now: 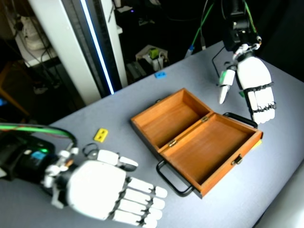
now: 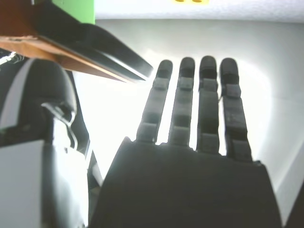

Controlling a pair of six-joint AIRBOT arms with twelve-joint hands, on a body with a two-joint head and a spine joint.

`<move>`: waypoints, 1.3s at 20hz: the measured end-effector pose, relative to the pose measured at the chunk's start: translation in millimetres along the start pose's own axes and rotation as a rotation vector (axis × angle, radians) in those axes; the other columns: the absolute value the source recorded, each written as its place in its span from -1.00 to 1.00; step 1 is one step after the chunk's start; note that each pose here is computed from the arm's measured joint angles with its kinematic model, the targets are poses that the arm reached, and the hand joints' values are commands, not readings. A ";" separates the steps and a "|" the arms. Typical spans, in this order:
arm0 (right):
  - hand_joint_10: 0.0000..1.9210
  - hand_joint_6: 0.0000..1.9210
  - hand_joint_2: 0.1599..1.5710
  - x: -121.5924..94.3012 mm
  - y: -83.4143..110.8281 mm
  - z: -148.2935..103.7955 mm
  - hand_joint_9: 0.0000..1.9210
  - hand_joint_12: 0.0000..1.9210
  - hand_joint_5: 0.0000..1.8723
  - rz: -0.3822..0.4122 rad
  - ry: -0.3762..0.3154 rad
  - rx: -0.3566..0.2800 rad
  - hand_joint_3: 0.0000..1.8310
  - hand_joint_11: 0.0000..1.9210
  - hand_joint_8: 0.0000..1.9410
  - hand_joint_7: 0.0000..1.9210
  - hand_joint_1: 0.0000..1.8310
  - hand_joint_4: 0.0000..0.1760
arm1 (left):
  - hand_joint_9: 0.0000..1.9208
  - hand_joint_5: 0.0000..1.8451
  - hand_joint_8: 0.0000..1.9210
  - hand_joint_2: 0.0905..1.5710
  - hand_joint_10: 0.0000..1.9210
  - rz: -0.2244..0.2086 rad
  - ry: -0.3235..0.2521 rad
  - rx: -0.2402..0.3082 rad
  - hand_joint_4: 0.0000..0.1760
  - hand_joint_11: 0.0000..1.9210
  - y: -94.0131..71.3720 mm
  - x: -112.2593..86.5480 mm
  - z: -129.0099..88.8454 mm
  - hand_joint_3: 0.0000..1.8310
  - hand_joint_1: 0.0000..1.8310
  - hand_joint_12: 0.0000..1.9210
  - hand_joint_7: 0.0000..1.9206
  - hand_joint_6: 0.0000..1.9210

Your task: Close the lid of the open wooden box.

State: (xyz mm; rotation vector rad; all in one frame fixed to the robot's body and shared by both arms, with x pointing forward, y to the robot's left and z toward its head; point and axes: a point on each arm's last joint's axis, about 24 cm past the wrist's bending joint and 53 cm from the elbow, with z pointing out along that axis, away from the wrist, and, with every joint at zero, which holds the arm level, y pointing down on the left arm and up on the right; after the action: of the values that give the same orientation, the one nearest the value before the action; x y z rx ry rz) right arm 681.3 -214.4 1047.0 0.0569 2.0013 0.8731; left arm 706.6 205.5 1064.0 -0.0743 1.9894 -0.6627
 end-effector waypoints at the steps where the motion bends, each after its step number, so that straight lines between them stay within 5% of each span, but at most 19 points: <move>1: -1.00 -0.99 0.83 -0.5 1.6 2.5 -0.99 -0.98 -0.91 -0.008 0.002 -0.003 -1.00 -0.93 -1.00 -0.94 -0.91 -1.00 | -0.90 -1.00 -1.00 0.39 -1.00 0.004 0.017 -0.008 -1.00 -0.89 1.3 4.7 2.2 -0.99 -1.00 -0.94 -0.95 -1.00; 4: -1.00 -1.00 0.84 -3.3 1.8 7.6 -0.98 -0.98 -0.91 -0.009 -0.006 -0.003 -1.00 -0.92 -1.00 -0.95 -0.93 -1.00 | -0.96 -1.00 -1.00 0.49 -1.00 0.021 0.050 -0.028 -1.00 -0.93 5.1 11.3 5.3 -1.00 -1.00 -0.96 -0.99 -1.00; 7: -1.00 -1.00 0.85 6.0 1.4 13.9 -1.00 -1.00 -0.93 -0.011 0.014 0.002 -1.00 -0.95 -1.00 -0.97 -0.96 -1.00 | -1.00 -1.00 -1.00 0.60 -1.00 0.049 0.069 -0.026 -1.00 -1.00 2.2 14.9 9.6 -0.99 -0.77 -1.00 -1.00 -1.00; 11: -1.00 -0.99 0.86 5.0 1.5 16.6 -0.99 -0.99 -0.91 -0.010 0.013 0.003 -1.00 -0.95 -0.99 -0.95 -0.97 -1.00 | -1.00 -1.00 -1.00 0.59 -1.00 0.079 0.109 -0.026 -1.00 -1.00 -3.1 26.9 15.9 -0.99 -0.79 -1.00 -1.00 -1.00; 19: -1.00 -1.00 0.79 9.4 2.5 21.5 -0.99 -1.00 -0.90 0.002 0.018 0.003 -1.00 -0.95 -1.00 -0.93 -1.00 -1.00 | -1.00 -1.00 -1.00 0.66 -1.00 0.058 0.095 -0.013 -1.00 -1.00 -7.3 24.2 13.7 -0.99 -0.69 -1.00 -1.00 -1.00; 26: -1.00 -1.00 0.77 9.6 12.4 18.4 -1.00 -1.00 -0.94 0.027 0.015 -0.024 -1.00 -0.97 -1.00 -0.96 -1.00 -0.97 | -0.99 -1.00 -1.00 0.61 -0.99 0.020 0.014 0.055 -1.00 -1.00 -20.0 8.8 -19.6 -1.00 -1.00 -1.00 -0.99 -1.00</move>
State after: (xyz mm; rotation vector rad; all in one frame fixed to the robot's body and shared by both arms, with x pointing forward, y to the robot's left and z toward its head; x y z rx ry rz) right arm 686.2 -191.4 1041.5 0.0641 2.0075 0.9177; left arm 681.3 193.9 1073.5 -0.0171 1.9813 -0.7061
